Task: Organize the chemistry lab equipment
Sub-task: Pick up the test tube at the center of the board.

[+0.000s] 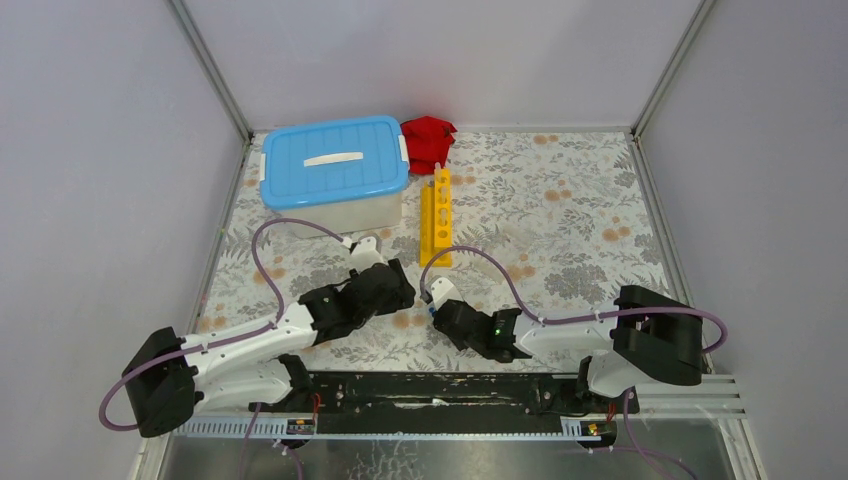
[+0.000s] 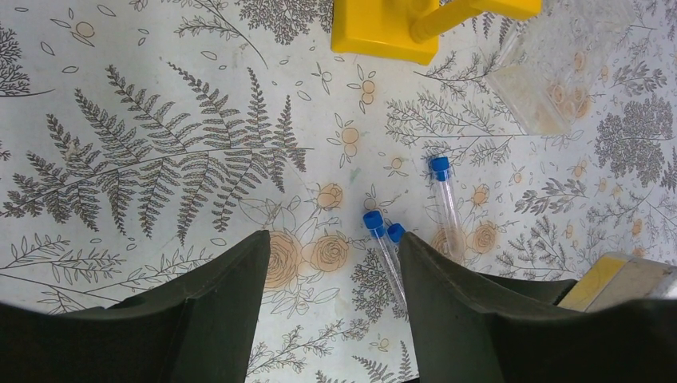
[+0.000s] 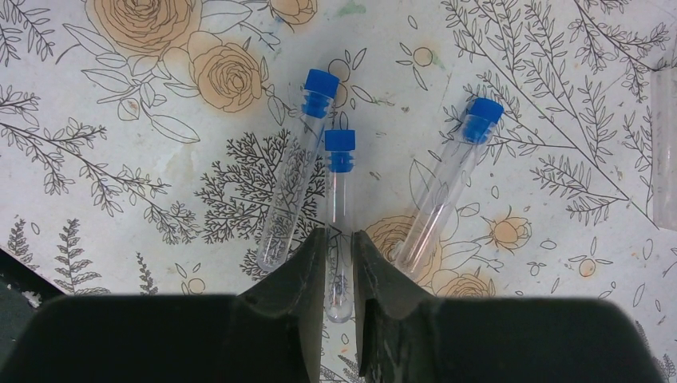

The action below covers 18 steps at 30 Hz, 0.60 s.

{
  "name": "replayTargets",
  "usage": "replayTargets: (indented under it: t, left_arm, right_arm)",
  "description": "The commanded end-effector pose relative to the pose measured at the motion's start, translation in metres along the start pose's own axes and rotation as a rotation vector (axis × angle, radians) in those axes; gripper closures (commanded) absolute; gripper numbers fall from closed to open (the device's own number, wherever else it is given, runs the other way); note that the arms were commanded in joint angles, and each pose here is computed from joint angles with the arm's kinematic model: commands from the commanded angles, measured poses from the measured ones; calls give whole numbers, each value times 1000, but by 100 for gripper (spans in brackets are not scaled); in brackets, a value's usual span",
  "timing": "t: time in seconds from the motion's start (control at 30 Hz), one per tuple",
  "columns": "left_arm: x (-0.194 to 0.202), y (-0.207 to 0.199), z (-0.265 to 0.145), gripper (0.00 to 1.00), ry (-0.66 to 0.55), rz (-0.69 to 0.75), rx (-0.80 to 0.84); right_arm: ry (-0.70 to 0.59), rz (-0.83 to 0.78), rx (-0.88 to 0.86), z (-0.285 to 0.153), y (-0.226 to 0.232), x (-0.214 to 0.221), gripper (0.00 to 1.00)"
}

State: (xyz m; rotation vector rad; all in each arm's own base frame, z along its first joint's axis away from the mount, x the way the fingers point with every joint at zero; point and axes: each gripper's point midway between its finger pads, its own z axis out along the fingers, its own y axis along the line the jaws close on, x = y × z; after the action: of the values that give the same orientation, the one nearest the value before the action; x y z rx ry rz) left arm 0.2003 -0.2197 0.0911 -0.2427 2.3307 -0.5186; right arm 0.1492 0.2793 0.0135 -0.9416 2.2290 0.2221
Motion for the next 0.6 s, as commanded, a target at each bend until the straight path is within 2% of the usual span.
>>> replayTargets:
  t: [0.0,0.3,0.57]
  left_arm:
    - [-6,-6,0,32,-16,-7,35]
    - [-5,-14,-1,31,42,-11,63]
    - [-17,-22,-5,30,149,-67,183]
  right_arm:
    - [-17,10,-40,-1,9,-5,86]
    - [-62,15,-44,-13,7,-22,98]
    - [-169,40,-69,-39,2,-49,100]
